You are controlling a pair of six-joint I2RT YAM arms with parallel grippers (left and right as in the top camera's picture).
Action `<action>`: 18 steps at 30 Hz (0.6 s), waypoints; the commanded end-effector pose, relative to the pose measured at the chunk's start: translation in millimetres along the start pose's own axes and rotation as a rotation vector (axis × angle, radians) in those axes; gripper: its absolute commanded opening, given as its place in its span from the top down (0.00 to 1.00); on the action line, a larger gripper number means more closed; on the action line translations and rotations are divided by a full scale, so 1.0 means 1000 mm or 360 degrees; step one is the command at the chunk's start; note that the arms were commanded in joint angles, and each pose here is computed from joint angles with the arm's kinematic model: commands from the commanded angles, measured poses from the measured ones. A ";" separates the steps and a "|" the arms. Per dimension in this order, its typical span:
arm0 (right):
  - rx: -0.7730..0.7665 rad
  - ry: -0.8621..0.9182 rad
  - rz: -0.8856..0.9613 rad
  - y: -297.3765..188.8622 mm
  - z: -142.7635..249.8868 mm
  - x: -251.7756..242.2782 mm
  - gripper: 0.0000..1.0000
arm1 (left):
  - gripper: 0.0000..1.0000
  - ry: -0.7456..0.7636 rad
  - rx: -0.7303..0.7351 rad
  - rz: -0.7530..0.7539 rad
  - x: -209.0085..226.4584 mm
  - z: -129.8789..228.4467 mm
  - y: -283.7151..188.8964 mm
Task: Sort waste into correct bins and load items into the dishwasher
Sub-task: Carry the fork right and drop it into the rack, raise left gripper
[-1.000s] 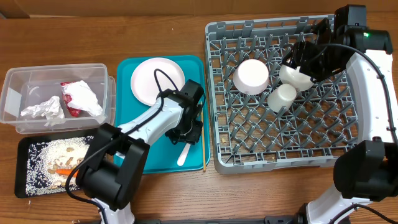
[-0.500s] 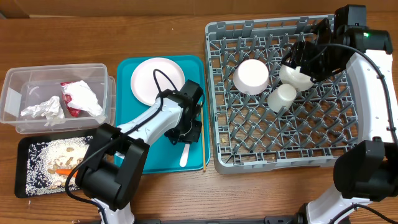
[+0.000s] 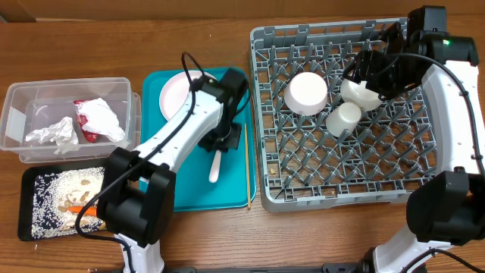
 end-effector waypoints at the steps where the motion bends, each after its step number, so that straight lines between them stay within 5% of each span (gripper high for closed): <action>1: -0.0061 -0.0028 0.0002 -0.012 -0.006 0.004 0.29 | 0.96 -0.0112 -0.0131 0.0068 -0.008 -0.021 -0.042; 9: -0.0062 -0.0029 0.0001 -0.012 -0.006 0.004 0.29 | 0.96 -0.0329 -0.0224 0.0551 -0.075 -0.039 -0.079; 18: -0.0061 -0.0029 0.0002 -0.012 -0.006 0.004 0.29 | 0.96 -0.0159 -0.0492 0.0802 -0.171 -0.037 -0.104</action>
Point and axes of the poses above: each gripper's point midway between its finger pads, its own y axis out along the fingers, its own x axis along the line the jaws close on, z = x × y, the point moved 1 cm from there along -y, back along the fingers, and after that the axes turned 6 degrees about -y, right-handed, at the moved point
